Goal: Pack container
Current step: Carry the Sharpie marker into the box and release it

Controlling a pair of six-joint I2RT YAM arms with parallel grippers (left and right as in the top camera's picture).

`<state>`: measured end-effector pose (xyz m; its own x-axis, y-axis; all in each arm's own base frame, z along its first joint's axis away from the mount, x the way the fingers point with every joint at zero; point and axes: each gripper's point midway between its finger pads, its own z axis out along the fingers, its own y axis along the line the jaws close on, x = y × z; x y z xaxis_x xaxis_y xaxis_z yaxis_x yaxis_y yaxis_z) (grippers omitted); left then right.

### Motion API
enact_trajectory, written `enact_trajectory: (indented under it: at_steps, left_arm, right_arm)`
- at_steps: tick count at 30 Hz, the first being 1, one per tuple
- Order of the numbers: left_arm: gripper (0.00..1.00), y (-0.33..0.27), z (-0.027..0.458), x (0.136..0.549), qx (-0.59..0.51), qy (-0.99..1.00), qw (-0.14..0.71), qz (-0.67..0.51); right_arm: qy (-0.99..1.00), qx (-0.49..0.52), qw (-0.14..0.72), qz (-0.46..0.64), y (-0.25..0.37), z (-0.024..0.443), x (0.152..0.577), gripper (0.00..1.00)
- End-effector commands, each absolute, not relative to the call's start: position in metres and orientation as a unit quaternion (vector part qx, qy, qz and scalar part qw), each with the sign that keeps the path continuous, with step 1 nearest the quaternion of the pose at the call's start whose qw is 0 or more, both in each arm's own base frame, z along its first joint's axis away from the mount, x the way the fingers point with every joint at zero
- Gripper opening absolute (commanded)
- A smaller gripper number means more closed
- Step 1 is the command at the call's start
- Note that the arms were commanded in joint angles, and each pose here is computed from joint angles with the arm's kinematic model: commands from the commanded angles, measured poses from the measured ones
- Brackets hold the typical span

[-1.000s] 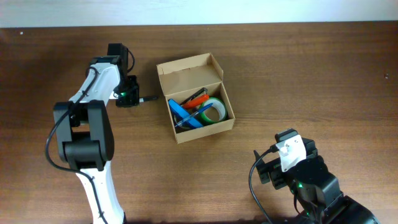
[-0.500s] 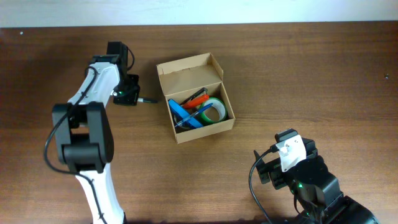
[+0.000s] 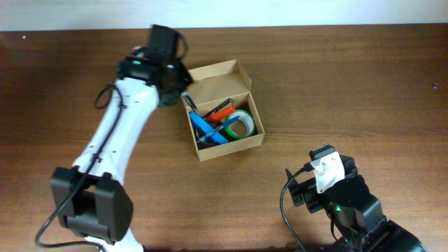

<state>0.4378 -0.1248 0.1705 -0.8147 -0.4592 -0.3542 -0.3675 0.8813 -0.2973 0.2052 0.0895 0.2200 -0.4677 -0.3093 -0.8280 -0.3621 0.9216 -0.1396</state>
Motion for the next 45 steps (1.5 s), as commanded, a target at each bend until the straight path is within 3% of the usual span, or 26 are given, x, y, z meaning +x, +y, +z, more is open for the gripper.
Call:
enact_trajectory:
  at_steps: [1, 14, 24, 31, 45]
  left_arm:
    - [0.02, -0.155, 0.169, 0.424, -0.064, 0.971, 0.215, -0.079]
    - [0.02, -0.176, 0.155, 0.386, 0.171, 0.969, 0.177, 0.017]
    - [0.02, -0.199, 0.118, 0.37, 0.345, 0.929, 0.121, 0.062]
    - [0.02, -0.203, 0.1, 0.369, 0.414, 0.896, 0.102, 0.123]
    - [0.02, -0.214, 0.101, 0.373, 0.452, 0.876, 0.115, 0.123]
  right_arm:
    - [0.857, -0.189, 0.479, 0.032, 0.089, 0.22, 0.205, 0.99]
    - [0.857, -0.19, 0.479, 0.032, 0.089, 0.22, 0.205, 0.99]
    - [0.857, -0.189, 0.479, 0.032, 0.089, 0.22, 0.205, 0.99]
    - [0.857, -0.189, 0.479, 0.032, 0.089, 0.22, 0.205, 0.99]
    - [0.857, -0.189, 0.479, 0.032, 0.089, 0.22, 0.205, 0.99]
